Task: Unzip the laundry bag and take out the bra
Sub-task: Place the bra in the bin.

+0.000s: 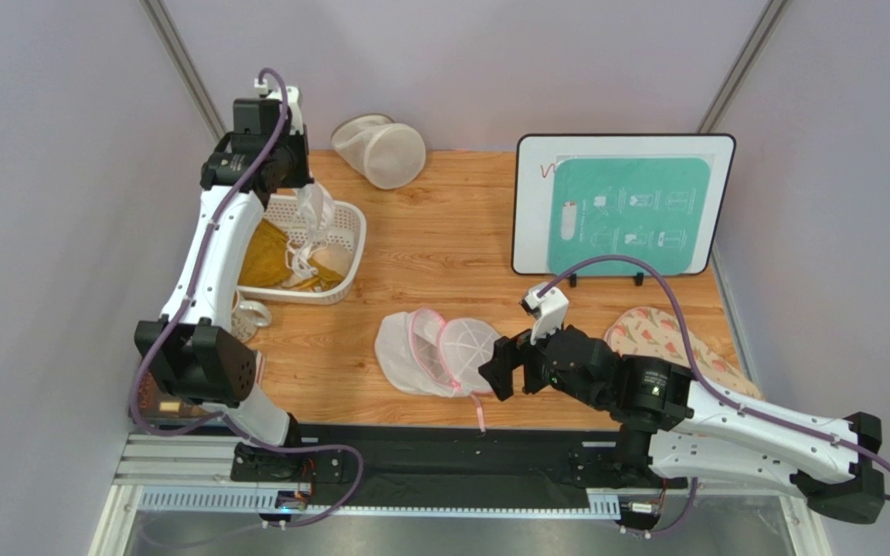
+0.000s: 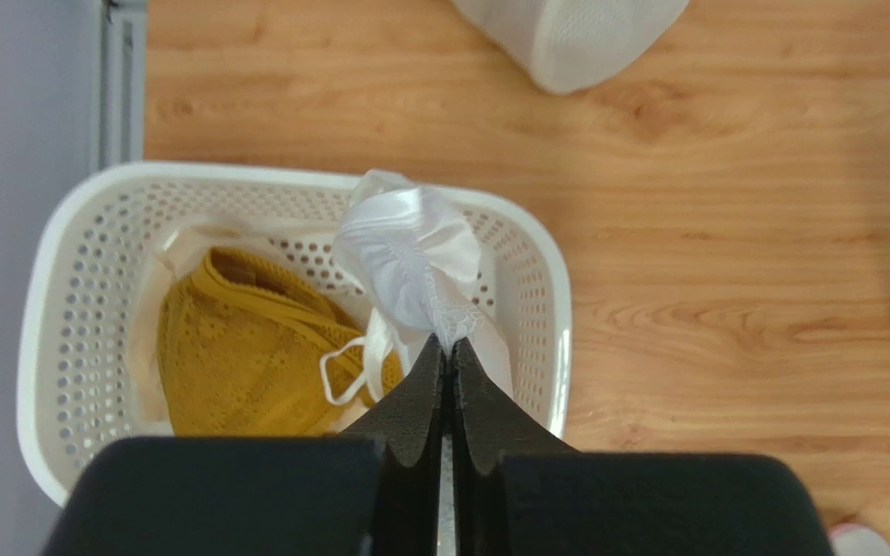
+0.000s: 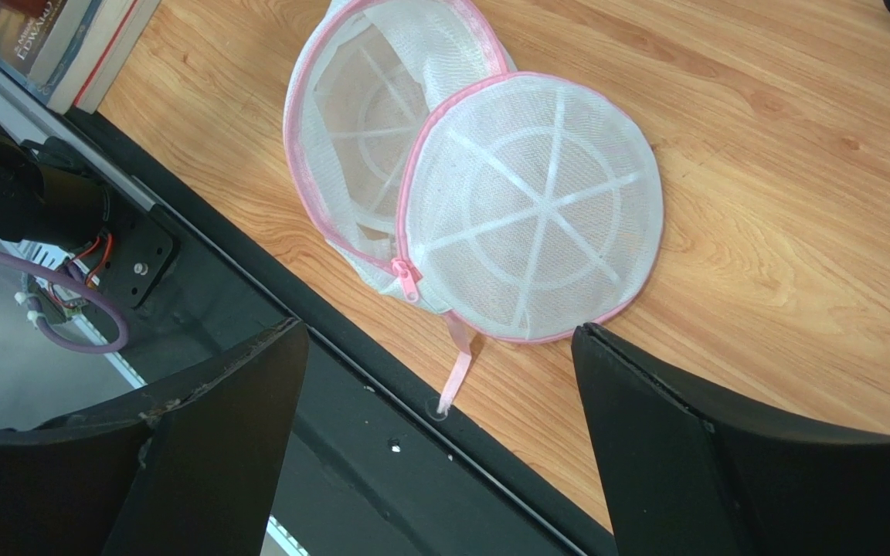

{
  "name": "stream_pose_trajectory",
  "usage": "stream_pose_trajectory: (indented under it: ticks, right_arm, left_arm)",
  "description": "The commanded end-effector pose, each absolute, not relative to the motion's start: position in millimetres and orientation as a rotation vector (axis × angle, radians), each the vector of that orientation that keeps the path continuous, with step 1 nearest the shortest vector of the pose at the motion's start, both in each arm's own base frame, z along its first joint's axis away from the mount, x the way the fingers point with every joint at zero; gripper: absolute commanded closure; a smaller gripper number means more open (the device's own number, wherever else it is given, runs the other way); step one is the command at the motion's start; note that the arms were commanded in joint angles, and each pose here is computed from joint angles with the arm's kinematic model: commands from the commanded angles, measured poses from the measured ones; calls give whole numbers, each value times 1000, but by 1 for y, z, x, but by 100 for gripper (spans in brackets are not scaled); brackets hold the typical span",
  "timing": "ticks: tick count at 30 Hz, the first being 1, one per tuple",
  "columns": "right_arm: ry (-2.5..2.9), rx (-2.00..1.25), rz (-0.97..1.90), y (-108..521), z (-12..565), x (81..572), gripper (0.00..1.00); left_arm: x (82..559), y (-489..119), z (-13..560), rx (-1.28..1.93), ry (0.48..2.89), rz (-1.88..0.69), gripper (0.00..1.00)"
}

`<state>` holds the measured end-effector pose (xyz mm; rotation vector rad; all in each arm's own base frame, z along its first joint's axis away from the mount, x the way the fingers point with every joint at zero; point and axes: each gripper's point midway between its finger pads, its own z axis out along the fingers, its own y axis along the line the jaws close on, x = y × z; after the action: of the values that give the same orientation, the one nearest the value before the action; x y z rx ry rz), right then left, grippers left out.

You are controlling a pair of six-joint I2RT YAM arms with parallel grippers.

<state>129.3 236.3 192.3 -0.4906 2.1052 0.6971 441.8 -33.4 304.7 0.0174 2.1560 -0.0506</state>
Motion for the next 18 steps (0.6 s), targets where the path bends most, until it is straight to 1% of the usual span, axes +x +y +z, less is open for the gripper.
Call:
stream_pose_trajectory:
  ticks: [1,3,4,5,6,7,8,11,15,18]
  right_arm:
    - [2085,-473,687,235,198,133,9]
    - [2084,-471,696,237,199,132,8]
    - [2085,-473,701,238,198,132,8]
    - [2086,-469,704,239,198,132,7]
    - [2088,-468,704,239,198,132,6]
    - [2091,-467,707,240,198,132,6]
    - [2097,-469,706,242,196,132,4]
    - [2110,-465,706,242,194,131,2]
    - [2136,-399,712,242,190,133,1]
    - [2153,-342,716,242,186,137,1]
  left_arm:
    - [440,-25,285,-5,2187,-45,100]
    - [432,-24,266,-42,2233,-58,100]
    - [429,-24,261,-53,2246,-65,91]
    - [422,-23,247,-68,2279,-66,75]
    - [418,-23,248,-79,2274,-71,35]
    - [414,-23,245,-100,2279,-67,8]
    - [408,-21,237,-111,2297,-57,1]
    - [399,-17,242,-118,2276,-42,0]
    - [380,-18,273,-120,2200,-64,0]
    - [365,-33,290,-69,2151,-103,0]
